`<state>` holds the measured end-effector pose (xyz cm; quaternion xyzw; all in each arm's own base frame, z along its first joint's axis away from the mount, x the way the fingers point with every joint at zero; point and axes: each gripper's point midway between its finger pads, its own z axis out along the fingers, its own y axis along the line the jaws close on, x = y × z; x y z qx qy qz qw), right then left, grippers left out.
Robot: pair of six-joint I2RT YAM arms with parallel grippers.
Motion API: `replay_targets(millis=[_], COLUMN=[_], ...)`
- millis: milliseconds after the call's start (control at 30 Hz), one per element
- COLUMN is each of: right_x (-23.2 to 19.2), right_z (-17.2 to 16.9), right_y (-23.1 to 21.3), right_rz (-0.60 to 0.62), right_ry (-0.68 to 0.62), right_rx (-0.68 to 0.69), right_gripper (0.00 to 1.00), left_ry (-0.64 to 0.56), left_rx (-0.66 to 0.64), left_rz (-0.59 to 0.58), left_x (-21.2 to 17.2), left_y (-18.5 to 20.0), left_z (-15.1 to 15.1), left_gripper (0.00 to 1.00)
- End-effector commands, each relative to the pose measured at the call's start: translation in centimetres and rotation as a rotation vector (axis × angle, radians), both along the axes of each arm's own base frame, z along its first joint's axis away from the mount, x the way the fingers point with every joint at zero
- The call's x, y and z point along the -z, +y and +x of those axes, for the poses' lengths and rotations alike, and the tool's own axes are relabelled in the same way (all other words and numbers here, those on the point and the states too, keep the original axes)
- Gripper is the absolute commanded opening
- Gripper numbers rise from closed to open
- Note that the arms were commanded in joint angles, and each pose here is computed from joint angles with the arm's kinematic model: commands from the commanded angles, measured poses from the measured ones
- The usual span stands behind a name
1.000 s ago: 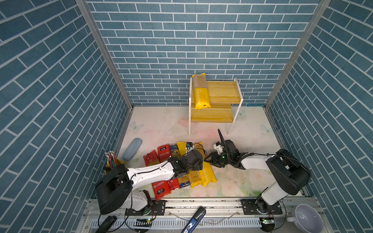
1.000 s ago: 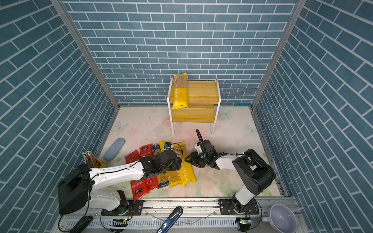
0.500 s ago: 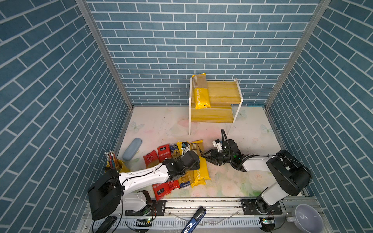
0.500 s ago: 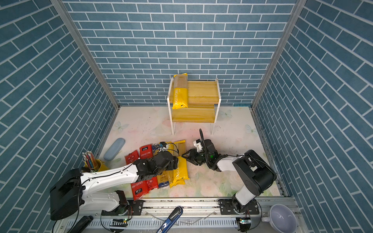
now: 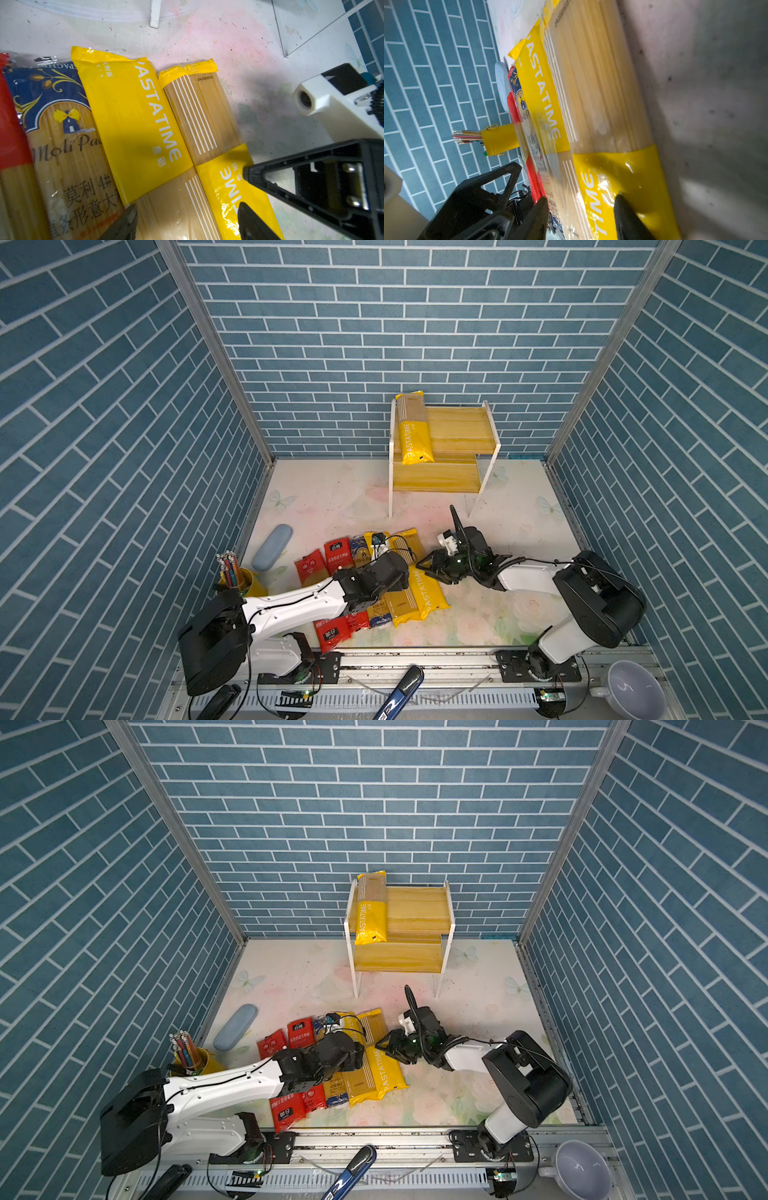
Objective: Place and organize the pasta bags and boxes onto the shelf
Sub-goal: 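Close the right gripper on the striped PASTATIME bag's yellow end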
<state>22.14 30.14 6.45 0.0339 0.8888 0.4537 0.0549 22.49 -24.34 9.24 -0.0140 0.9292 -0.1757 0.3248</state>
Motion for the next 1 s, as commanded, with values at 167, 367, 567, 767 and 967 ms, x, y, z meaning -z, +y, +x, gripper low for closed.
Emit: replay_targets(millis=[167, 367, 567, 767, 967], right_x=[1.8, 3.0, 2.6, -0.1, -3.2], right_z=[-0.7, -1.0, -0.9, 0.9, 1.3], right_y=[-5.5, -4.2, 0.1, 2.5, 3.0], right_rz=[-0.324, -0.270, -0.088, 0.121, 0.247], right_ry=[-0.022, 0.021, 0.016, -0.046, -0.076], right_rx=[-0.099, -0.152, -0.190, -0.123, -0.073], right_gripper=[0.59, 0.56, 0.49, 0.32, 0.13], left_ry=[0.034, 0.072, 0.091, 0.108, 0.057], left_rx=[0.077, 0.098, 0.082, 0.090, 0.054], left_rz=[-0.064, -0.056, -0.054, -0.071, -0.103], left_x=[0.4, 2.2, 3.5, 3.8, 0.1], left_y=[-3.2, -4.5, -4.1, -4.1, -2.2], left_z=[0.2, 0.4, 0.4, 0.1, 0.8], left_gripper=[0.75, 0.74, 0.71, 0.66, 0.69])
